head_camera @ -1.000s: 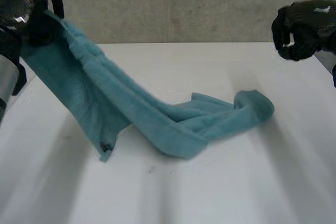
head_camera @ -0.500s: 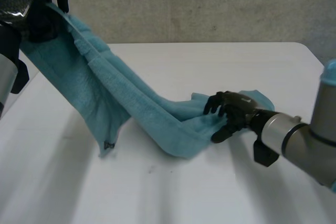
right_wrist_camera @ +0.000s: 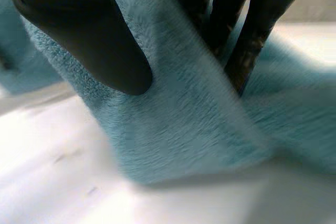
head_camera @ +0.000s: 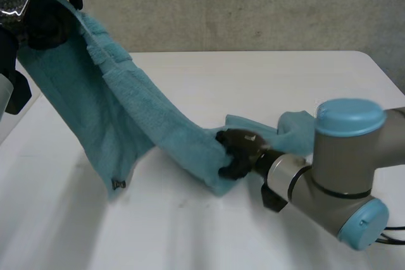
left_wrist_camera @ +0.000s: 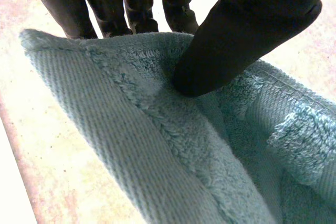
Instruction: Fold the laundry
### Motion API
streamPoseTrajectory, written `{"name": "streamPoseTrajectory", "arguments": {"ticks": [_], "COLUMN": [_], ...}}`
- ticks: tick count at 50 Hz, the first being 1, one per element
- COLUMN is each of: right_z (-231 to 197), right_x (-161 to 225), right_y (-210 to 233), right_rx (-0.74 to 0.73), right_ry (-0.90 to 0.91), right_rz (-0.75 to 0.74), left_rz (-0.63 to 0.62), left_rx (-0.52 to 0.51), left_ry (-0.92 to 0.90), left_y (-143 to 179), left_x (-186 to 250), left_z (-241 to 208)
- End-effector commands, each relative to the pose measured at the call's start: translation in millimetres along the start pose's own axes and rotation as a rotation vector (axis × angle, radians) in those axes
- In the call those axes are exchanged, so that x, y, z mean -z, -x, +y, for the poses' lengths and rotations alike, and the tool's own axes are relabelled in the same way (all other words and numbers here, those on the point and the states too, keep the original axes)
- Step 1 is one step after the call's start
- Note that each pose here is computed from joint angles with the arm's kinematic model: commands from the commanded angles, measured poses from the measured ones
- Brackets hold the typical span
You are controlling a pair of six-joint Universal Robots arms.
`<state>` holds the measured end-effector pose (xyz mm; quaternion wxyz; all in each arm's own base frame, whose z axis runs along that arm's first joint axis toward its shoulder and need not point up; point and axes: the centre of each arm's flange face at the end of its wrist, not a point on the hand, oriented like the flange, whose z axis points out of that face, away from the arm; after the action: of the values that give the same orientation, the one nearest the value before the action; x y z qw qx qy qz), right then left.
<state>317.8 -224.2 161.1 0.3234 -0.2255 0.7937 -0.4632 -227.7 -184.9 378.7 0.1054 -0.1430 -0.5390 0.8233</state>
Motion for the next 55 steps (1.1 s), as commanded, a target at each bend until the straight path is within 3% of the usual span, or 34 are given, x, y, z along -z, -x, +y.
{"name": "streamPoseTrajectory", "arguments": {"ticks": [1,4,6,9,14,22,27,32,34,35,37,38,39,40,42,44,49,51,52,54,55], "right_z": [-101.2,-117.2,-139.0,-142.4,-127.8,-95.0,-89.2,-113.7,-171.5,-171.9,-239.5,-239.9,-267.5,-267.8,-305.3,-314.9,-292.0,-252.2,-252.0,-214.4,-214.2], "right_x": [60.2,76.9,102.1,115.5,118.7,85.8,62.2,29.9,28.6,28.6,42.5,42.6,50.7,50.8,75.3,89.4,94.0,76.2,76.1,65.5,65.5], "right_y": [-36.1,-38.1,-36.7,-32.2,-29.0,-51.0,-66.0,-81.9,-81.7,-81.7,-70.8,-70.8,-63.8,-63.7,-43.1,-32.0,-24.5,-33.8,-33.9,-39.7,-39.7], "right_rx": [0.176,0.256,0.427,0.554,0.643,0.631,0.614,0.645,0.702,0.703,0.742,0.742,0.763,0.763,0.794,0.804,0.837,0.831,0.831,0.816,0.815], "right_ry": [-0.256,-0.274,-0.265,-0.197,-0.061,0.111,0.134,0.013,-0.219,-0.22,-0.52,-0.521,-0.666,-0.667,-0.906,-0.984,-0.907,-0.727,-0.726,-0.543,-0.542], "right_rz": [0.232,0.271,0.329,0.348,0.341,0.297,0.311,0.441,0.578,0.578,0.679,0.68,0.701,0.701,0.707,0.699,0.618,0.528,0.528,0.451,0.45], "left_rz": [-0.025,-0.045,-0.058,-0.061,-0.004,0.107,0.112,0.085,0.073,0.049,0.029,0.003,-0.025,-0.025,-0.117,-0.151,-0.166,-0.149,-0.149,-0.139,-0.133], "left_rx": [-0.016,-0.03,-0.04,-0.043,-0.039,-0.034,-0.044,-0.039,-0.035,-0.026,-0.018,-0.009,-0.004,-0.004,0.007,0.011,-0.008,-0.022,-0.022,-0.031,-0.035], "left_ry": [0.031,0.065,0.121,0.163,0.361,0.591,0.606,0.46,0.378,0.277,0.179,0.06,-0.057,-0.058,-0.296,-0.376,-0.325,-0.176,-0.175,-0.101,-0.037], "left_y": [7.5,13.3,17.9,19.0,4.0,-28.3,-33.1,-32.2,-31.2,-27.9,-24.2,-19.9,-15.0,-14.9,1.9,8.6,14.2,11.8,11.8,10.2,9.6], "left_x": [-3.4,-6.9,-9.4,-9.2,3.3,20.6,6.9,-39.8,-59.0,-80.6,-98.8,-116.0,-127.8,-127.9,-140.8,-142.5,-133.6,-121.0,-120.9,-112.9,-104.7], "left_z": [11.5,22.7,39.1,51.0,107.6,178.4,198.9,178.4,161.2,138.3,113.8,83.6,53.5,53.2,-2.5,-19.2,-12.5,23.7,23.9,43.8,61.0]}}
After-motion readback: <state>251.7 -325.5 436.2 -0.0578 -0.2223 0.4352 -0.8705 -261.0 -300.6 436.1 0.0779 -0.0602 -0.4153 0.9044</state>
